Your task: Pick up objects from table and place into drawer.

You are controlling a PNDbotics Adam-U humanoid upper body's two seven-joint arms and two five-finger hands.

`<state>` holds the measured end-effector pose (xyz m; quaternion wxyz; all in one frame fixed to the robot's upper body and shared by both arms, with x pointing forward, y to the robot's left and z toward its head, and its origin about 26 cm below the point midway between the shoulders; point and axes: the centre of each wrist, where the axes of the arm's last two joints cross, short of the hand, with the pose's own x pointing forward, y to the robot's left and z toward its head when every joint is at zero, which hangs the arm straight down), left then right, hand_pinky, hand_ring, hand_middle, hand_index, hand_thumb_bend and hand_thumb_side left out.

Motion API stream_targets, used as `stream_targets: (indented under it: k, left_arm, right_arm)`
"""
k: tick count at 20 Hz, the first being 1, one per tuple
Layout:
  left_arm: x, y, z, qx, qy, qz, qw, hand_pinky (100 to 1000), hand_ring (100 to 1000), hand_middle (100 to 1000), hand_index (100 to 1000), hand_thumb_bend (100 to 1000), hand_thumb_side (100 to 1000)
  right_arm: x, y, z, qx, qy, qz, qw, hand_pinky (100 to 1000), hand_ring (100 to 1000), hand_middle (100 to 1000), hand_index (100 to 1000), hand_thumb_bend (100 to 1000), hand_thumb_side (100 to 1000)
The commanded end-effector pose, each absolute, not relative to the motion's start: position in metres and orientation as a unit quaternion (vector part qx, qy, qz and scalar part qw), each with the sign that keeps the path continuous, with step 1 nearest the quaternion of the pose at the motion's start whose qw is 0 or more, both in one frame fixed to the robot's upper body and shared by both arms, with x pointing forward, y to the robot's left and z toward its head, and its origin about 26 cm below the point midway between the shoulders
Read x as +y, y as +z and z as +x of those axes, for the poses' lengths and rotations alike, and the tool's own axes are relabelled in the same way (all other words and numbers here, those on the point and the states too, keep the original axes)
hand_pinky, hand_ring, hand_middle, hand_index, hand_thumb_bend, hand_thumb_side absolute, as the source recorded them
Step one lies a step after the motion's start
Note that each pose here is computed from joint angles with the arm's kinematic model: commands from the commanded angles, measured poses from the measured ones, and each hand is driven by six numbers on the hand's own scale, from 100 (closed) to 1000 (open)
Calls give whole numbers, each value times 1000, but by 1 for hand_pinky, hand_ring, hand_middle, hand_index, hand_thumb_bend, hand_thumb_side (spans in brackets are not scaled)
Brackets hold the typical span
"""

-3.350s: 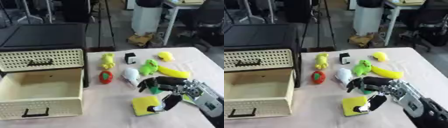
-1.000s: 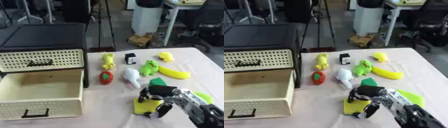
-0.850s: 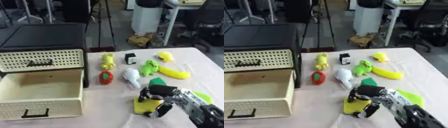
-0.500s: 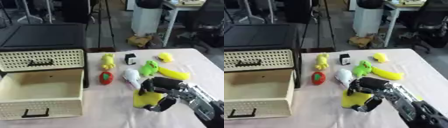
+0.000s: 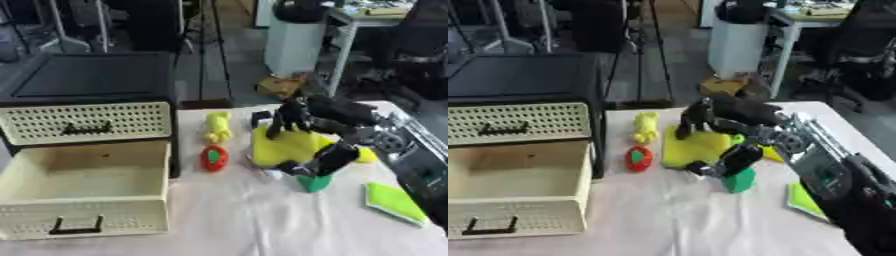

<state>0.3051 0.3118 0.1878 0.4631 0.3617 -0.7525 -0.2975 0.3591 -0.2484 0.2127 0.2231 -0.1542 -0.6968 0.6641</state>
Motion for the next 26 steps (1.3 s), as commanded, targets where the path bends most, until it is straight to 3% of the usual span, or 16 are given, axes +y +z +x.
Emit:
stream_targets:
  k: [1, 14, 26]
  left_arm:
    - [307, 198, 306, -766, -299, 355, 445, 183, 100, 355, 770, 575, 1000]
    - [285, 215, 312, -802, -298, 317, 410, 187, 101, 354, 769, 584, 1000]
    - [261, 239, 316, -838, -292, 280, 366, 188, 101, 354, 769, 588, 1000]
  right_arm:
    - [-237, 223, 370, -697, 669, -145, 212, 289, 444, 465, 786, 139, 132]
    - [-180, 217, 420, -691, 685, -110, 203, 302, 457, 466, 785, 131, 140]
    - [-170, 215, 445, -700, 666, -147, 213, 315, 467, 479, 784, 130, 169]
